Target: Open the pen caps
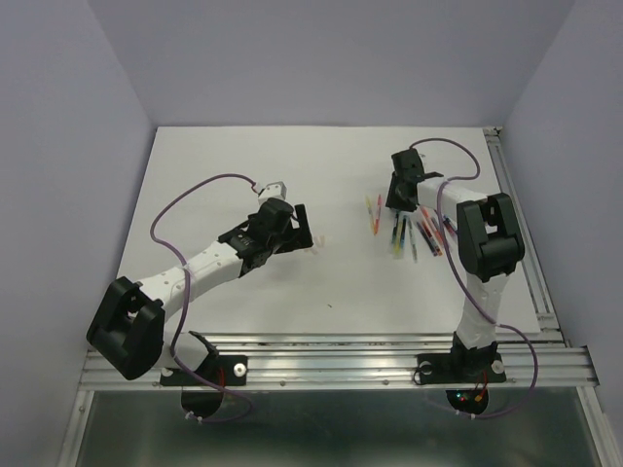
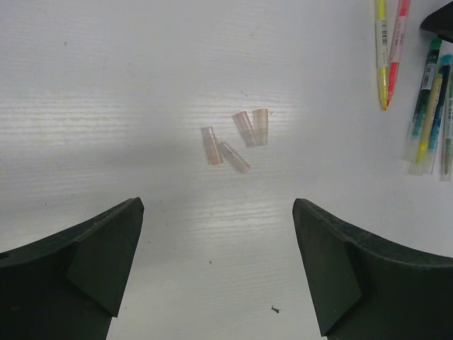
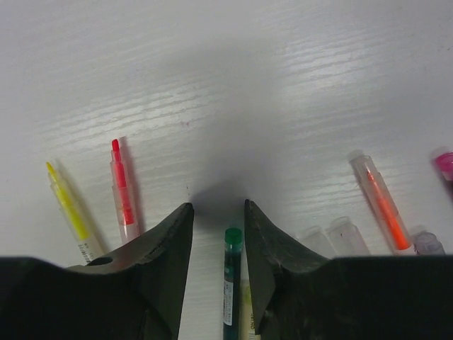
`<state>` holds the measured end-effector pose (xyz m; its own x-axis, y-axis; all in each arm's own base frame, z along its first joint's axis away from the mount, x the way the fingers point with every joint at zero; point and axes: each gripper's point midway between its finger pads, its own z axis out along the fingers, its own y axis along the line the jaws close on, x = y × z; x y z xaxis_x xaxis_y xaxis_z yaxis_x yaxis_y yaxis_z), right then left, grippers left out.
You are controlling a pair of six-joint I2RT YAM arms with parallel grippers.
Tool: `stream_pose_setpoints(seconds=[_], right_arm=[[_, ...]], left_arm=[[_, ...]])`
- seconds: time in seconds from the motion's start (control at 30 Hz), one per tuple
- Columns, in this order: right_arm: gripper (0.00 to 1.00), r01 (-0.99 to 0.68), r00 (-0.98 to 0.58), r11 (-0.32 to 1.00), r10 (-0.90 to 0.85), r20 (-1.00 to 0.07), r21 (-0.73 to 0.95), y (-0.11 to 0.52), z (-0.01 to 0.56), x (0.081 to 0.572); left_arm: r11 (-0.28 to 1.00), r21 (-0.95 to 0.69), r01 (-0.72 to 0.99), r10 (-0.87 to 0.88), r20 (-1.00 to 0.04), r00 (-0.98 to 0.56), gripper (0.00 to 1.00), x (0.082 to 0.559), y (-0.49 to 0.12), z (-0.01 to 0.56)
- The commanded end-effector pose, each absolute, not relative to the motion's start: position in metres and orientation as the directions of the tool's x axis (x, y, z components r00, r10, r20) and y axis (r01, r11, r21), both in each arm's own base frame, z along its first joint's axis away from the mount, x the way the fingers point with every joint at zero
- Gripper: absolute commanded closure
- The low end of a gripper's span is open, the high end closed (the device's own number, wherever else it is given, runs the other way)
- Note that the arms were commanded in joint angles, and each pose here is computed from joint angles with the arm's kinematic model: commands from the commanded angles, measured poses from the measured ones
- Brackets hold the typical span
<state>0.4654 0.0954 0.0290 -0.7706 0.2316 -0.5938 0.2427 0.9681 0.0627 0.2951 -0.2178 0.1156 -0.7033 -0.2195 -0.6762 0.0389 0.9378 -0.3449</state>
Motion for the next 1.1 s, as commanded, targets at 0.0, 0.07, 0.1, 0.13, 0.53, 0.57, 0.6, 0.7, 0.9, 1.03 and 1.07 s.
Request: stream_pose_setpoints(seconds=[0.0, 0.07, 0.1, 0.13, 0.53, 0.57, 0.6, 0.7, 0.9, 1.03, 1.07], right_arm=[[0.61, 0.219, -0.773, 0.973, 0.22, -0.595, 0.074, 0.097, 0.018, 0.467], [0.64, 0.229, -0.786, 0.971, 0.226, -0.576, 0.068, 0.095, 0.013, 0.46], [0.65, 0.236, -0.786, 0.969, 0.236, -0.572, 0.076, 0.096, 0.014, 0.457], [0.65, 0.239, -0.782, 0.968, 0.241, -0.574, 0.08, 0.096, 0.014, 0.455], [0.65, 0.256, -0.798, 0.961, 0.273, -0.538, 0.109, 0.093, 0.008, 0.417], [0.65, 0.251, -0.799, 0.961, 0.272, -0.536, 0.114, 0.094, 0.007, 0.416], [0.65, 0.246, -0.801, 0.962, 0.273, -0.533, 0.123, 0.096, 0.007, 0.415], [0.64, 0.241, -0.808, 0.96, 0.28, -0.518, 0.142, 0.099, 0.005, 0.411], [0.62, 0.245, -0.812, 0.958, 0.286, -0.508, 0.148, 0.1, 0.004, 0.408], [0.62, 0.255, -0.823, 0.952, 0.305, -0.479, 0.17, 0.103, 0.001, 0.397], [0.62, 0.256, -0.825, 0.951, 0.308, -0.474, 0.172, 0.103, 0.001, 0.395]], left_arm=[[0.936, -0.349, 0.05, -0.229, -0.709, -0.667, 0.01, 0.3, -0.217, 0.132], [0.936, -0.35, 0.045, -0.233, -0.709, -0.666, 0.01, 0.3, -0.216, 0.133], [0.935, -0.352, 0.046, -0.234, -0.71, -0.664, 0.01, 0.3, -0.217, 0.134], [0.936, -0.349, 0.045, -0.232, -0.708, -0.667, 0.01, 0.3, -0.216, 0.133], [0.936, -0.35, 0.036, -0.24, -0.71, -0.662, 0.01, 0.302, -0.216, 0.139], [0.935, -0.352, 0.037, -0.241, -0.71, -0.661, 0.01, 0.302, -0.217, 0.139], [0.935, -0.354, 0.037, -0.243, -0.71, -0.661, 0.01, 0.302, -0.217, 0.139], [0.934, -0.355, 0.038, -0.242, -0.707, -0.665, 0.01, 0.303, -0.218, 0.139], [0.934, -0.355, 0.037, -0.242, -0.704, -0.667, 0.01, 0.304, -0.219, 0.138], [0.936, -0.351, 0.034, -0.24, -0.704, -0.668, 0.01, 0.303, -0.218, 0.136], [0.936, -0.351, 0.031, -0.241, -0.703, -0.669, 0.01, 0.303, -0.218, 0.136]])
